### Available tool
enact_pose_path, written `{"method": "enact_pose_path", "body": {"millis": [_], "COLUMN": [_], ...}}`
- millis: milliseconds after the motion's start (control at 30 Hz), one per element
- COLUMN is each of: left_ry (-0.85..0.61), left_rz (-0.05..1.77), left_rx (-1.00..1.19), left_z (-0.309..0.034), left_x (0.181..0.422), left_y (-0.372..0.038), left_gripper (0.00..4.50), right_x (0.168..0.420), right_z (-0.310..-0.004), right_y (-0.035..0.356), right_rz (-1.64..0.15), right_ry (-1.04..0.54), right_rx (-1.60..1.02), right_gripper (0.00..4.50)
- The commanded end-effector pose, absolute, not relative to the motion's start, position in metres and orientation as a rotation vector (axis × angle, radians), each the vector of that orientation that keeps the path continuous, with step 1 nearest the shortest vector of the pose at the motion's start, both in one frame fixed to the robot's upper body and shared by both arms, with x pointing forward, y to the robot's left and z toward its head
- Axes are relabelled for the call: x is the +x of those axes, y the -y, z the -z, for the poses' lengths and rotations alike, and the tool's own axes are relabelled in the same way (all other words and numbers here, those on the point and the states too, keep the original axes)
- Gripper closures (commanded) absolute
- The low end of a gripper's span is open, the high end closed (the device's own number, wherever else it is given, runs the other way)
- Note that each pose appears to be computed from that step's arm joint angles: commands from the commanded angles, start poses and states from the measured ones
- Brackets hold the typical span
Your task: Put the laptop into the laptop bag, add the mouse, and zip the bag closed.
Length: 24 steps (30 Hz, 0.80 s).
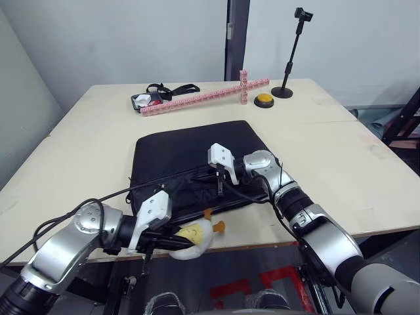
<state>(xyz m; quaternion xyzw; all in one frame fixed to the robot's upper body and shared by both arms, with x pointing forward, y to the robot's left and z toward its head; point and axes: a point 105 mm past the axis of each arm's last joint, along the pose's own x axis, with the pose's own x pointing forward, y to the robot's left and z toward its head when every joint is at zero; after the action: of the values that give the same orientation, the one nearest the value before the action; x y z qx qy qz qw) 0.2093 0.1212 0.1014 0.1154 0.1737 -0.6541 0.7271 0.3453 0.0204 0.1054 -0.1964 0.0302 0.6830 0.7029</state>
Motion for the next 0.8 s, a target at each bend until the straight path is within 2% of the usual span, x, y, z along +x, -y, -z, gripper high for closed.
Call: {"method": "enact_pose_path", "body": {"millis": [33,533,733,800], "left_ry": [-0.348,-0.299,-0.306,-0.302], "left_rz": [1.472,1.460,1.463,1.459], "left_rx": [0.263,0.306,0.309,0.302], "left_z": [-0.104,-0.084,-0.080,-0.081], "left_x": [0.209,0.249,0.250,0.250], "left_y": [-0.110,-0.081,-0.078,-0.079], "left_gripper": [4.48,4.48,4.48,3.59], "right_x": [0.346,0.349,0.350,0.350], "right_z": [-0.077,-0.079,-0.080,-0.080], "right_y": [-0.012,-0.012,-0.010,-0.009], "right_rz": [-1.489,-1.475,-1.464,-1.464], "right_ry": [-0.198,-0.192,-0.189,-0.190], "right_rx": [-0.451,-0.455,-0.449,-0.444], "right_gripper": [4.50,4.50,4.50,4.50]}}
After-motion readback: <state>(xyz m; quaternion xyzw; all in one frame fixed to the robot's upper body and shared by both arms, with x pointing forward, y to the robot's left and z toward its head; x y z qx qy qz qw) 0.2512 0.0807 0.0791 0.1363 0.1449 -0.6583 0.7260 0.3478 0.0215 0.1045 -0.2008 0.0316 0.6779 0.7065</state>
